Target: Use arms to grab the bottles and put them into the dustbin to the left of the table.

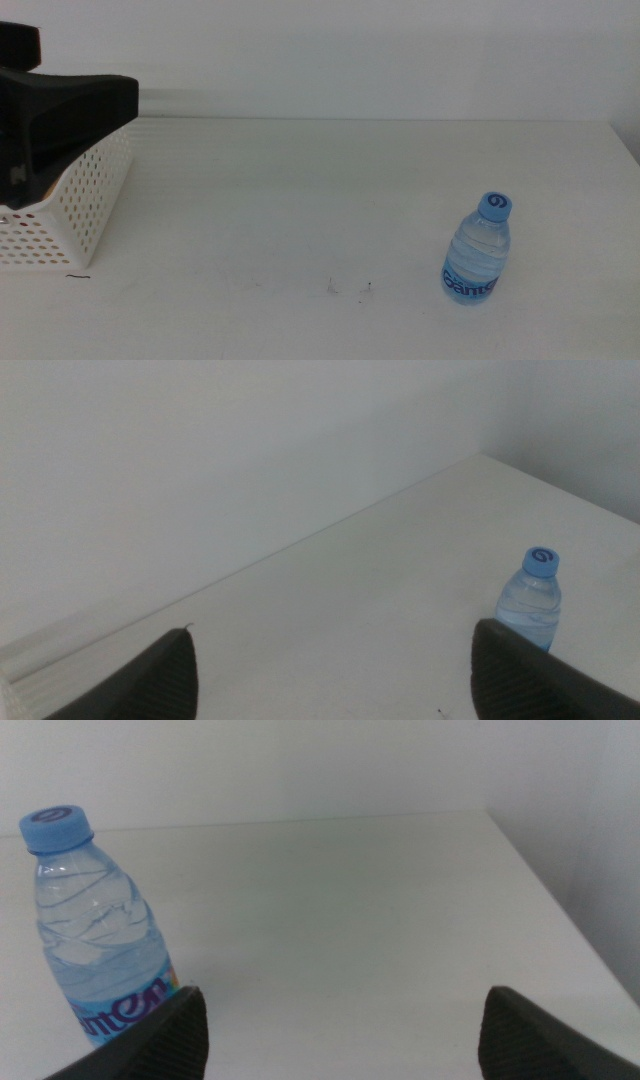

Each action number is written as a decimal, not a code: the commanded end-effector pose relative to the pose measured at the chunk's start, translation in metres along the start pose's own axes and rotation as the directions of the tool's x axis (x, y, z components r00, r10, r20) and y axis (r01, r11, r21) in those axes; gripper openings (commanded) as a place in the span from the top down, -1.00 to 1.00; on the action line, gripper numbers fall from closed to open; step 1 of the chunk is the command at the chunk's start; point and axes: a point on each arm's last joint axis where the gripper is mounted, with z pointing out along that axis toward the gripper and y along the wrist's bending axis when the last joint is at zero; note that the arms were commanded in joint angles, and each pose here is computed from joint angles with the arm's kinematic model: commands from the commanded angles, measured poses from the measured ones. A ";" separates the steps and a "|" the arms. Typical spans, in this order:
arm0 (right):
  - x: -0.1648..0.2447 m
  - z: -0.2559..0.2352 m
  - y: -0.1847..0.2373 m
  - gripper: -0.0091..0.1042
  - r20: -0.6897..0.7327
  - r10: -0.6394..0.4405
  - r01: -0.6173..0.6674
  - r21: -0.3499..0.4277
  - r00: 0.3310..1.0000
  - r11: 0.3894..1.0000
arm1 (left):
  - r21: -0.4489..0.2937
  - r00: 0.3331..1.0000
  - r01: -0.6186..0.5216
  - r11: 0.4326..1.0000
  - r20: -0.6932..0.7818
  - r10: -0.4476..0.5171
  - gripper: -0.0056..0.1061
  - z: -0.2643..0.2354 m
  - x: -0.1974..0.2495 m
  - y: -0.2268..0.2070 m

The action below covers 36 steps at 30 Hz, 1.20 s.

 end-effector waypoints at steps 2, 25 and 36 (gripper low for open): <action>0.000 0.000 0.001 -0.68 0.007 0.028 -0.028 -0.006 1.000 1.000 | -0.003 1.000 -0.005 1.000 0.026 0.005 -0.78 -0.003 -0.004 0.000; -0.054 0.034 0.015 -0.68 -0.165 -0.028 0.010 -0.105 0.986 0.994 | -0.006 0.999 0.001 1.000 0.033 -0.001 -0.78 -0.003 -0.004 0.000; -0.008 0.042 0.033 -0.68 -0.016 -0.190 0.176 -0.309 0.982 0.935 | -0.007 0.999 0.001 1.000 0.036 -0.001 -0.78 -0.003 -0.005 0.000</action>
